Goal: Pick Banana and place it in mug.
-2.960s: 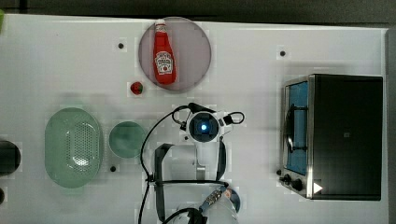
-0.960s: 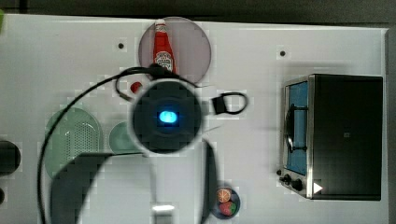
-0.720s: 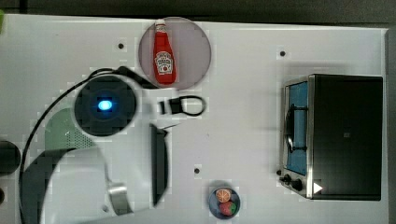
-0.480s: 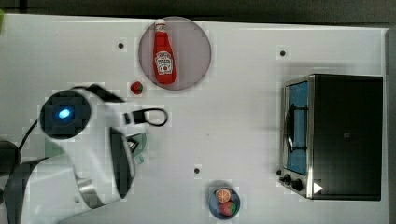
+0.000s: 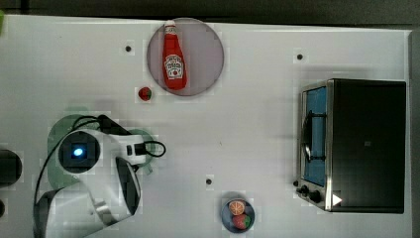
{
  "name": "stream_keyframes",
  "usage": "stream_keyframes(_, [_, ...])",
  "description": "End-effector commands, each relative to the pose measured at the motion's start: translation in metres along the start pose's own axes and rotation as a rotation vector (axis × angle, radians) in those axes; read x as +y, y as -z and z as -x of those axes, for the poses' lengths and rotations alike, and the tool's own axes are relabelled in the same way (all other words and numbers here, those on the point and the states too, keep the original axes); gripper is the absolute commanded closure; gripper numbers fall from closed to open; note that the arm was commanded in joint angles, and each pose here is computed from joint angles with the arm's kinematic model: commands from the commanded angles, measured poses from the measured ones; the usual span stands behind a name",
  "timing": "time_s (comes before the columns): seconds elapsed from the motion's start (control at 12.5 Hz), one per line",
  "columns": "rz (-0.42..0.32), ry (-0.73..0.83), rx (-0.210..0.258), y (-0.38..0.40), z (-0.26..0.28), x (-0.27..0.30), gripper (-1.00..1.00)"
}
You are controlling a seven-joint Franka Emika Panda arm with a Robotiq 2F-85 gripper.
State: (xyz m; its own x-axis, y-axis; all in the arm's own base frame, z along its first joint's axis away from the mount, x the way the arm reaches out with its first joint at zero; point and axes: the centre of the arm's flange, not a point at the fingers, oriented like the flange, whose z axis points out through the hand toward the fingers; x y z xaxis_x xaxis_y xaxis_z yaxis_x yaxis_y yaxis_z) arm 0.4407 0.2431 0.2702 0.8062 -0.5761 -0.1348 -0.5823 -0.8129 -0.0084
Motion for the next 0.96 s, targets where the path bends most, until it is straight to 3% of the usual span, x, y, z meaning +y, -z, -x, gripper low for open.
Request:
stream_keyframes(0.08, [-0.027,-0.117,0.003,-0.007,-0.025,0.001,-0.01])
stream_keyframes(0.4, [-0.041,-0.120,0.004,-0.013,-0.027,0.000,-0.90])
stream_keyframes(0.48, [-0.045,-0.120,0.007,-0.011,-0.028,-0.001,-1.00])
stream_keyframes(0.72, [-0.103,-0.138,0.061,0.035,-0.042,-0.005,-1.00])
stream_keyframes(0.96, [-0.074,-0.144,0.089,0.121,-0.058,0.009,-1.00])
